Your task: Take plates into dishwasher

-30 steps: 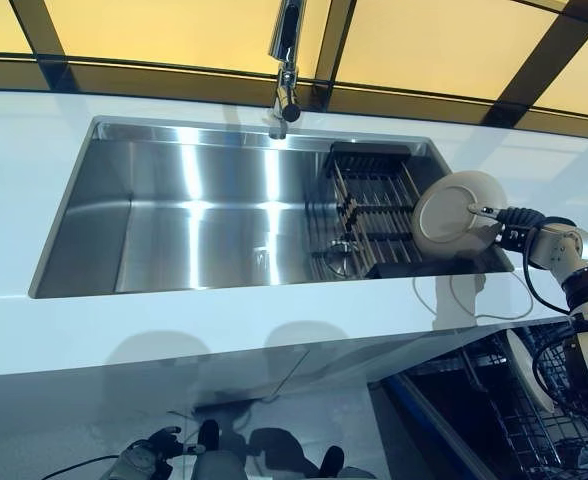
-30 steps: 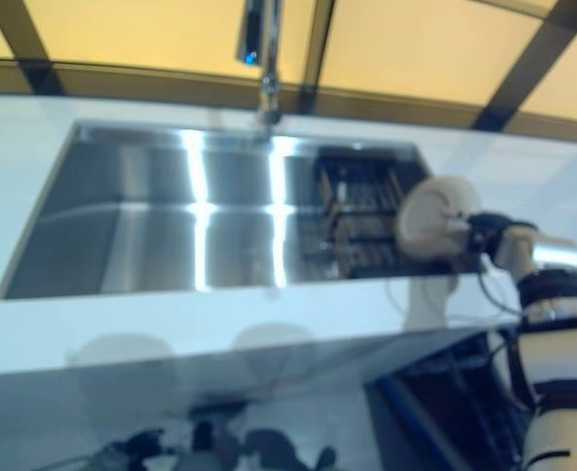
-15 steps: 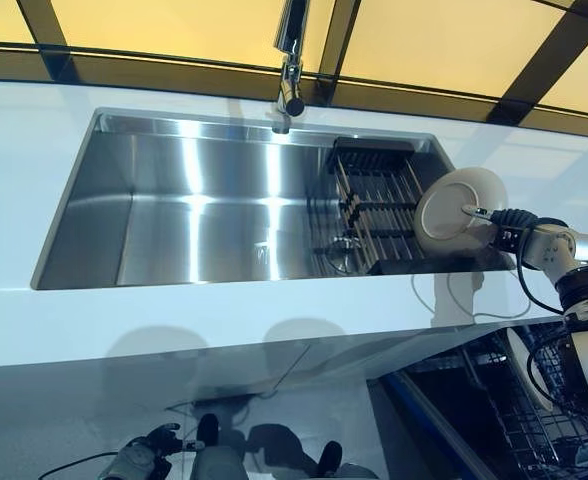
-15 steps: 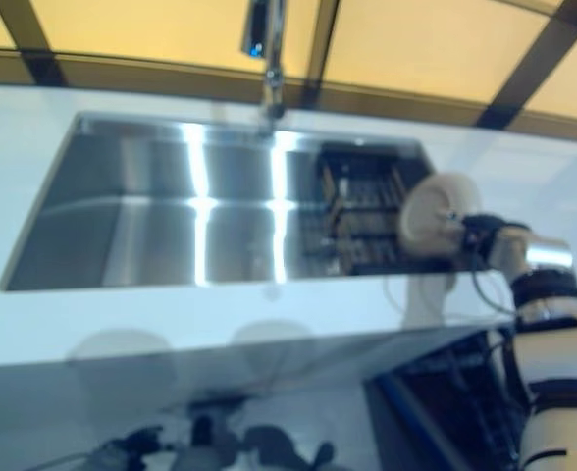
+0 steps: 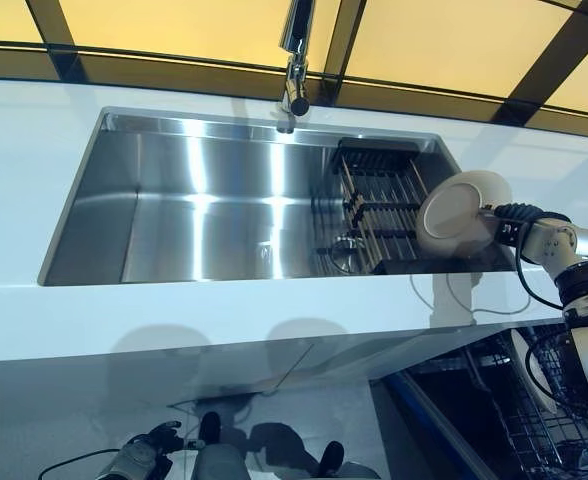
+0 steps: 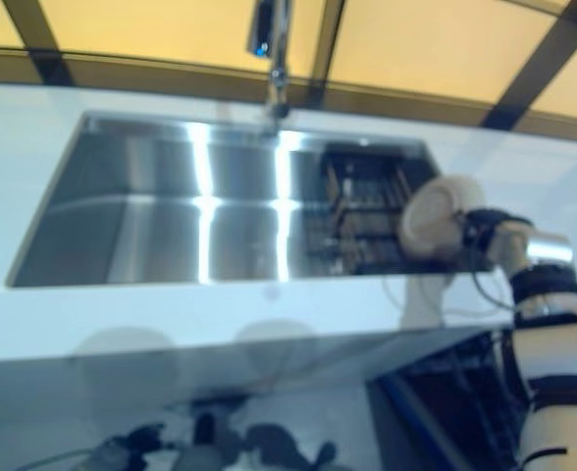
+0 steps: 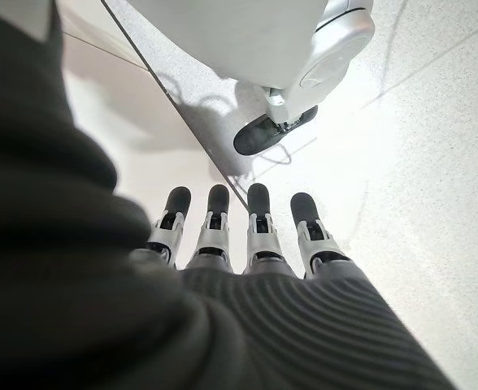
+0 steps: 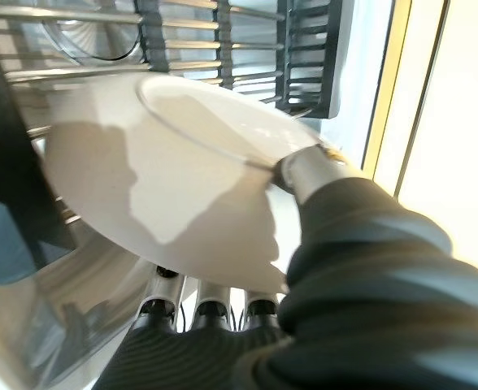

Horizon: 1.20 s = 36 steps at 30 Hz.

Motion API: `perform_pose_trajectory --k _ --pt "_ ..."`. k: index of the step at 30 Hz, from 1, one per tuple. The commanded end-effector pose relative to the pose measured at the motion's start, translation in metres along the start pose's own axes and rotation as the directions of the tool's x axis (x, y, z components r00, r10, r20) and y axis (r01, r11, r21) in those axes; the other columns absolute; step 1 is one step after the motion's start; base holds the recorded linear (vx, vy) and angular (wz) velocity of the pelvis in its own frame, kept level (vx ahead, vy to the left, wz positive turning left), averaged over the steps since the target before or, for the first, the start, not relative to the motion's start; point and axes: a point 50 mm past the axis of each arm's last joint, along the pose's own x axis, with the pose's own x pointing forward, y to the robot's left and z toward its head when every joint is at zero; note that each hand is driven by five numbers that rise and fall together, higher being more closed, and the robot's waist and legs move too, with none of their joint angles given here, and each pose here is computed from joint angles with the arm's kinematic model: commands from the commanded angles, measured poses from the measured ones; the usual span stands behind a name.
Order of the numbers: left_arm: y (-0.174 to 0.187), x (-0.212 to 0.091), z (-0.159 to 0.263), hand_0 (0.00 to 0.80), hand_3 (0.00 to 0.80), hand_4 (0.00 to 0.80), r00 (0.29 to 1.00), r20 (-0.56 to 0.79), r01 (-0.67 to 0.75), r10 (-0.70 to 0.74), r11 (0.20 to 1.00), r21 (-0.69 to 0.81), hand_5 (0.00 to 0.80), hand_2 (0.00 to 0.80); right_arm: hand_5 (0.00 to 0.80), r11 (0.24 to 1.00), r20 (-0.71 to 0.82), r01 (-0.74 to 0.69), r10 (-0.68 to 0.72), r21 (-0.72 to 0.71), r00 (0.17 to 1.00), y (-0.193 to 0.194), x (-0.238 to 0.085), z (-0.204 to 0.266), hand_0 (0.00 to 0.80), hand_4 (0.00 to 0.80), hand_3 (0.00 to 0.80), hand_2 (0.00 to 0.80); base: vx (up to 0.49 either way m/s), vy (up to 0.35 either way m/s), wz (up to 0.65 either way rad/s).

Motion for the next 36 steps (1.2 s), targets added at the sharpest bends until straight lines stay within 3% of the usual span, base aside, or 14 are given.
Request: perform_pose_trajectory --k 1,19,26,36 --pt "-0.006 0.002 0.009 0.0 0.0 0.0 0.999 0.03 0.019 -0.019 1.0 0.011 0.0 0.0 0.8 0.997 0.205 0.069 -0.074 0.032 0.976 -0.007 -0.018 0.061 0.8 0.8 0.8 0.8 -0.011 -0.003 0.03" --pt "-0.008 0.001 0.008 0.0 0.0 0.0 0.999 0.02 0.028 -0.028 0.999 0.024 0.0 0.0 0.8 0.985 0.47 0.125 -0.167 0.12 0.866 -0.006 -0.041 0.101 0.8 0.8 0.8 0.8 0.0 0.0 0.0" --pt "-0.008 0.001 0.003 0.0 0.0 0.0 1.0 0.006 0.029 -0.029 0.999 0.015 0.0 0.0 0.8 0.989 0.708 -0.007 -0.103 0.15 0.699 0.002 -0.075 0.134 0.8 0.8 0.8 0.8 0.0 0.0 0.0" --pt "-0.013 -0.001 -0.013 0.0 0.0 0.0 0.999 -0.034 0.034 -0.034 0.999 -0.004 0.0 0.0 0.8 0.979 0.861 -0.109 -0.093 0.169 0.5 -0.01 -0.117 0.15 0.8 0.8 0.8 0.8 -0.016 -0.007 -0.06"
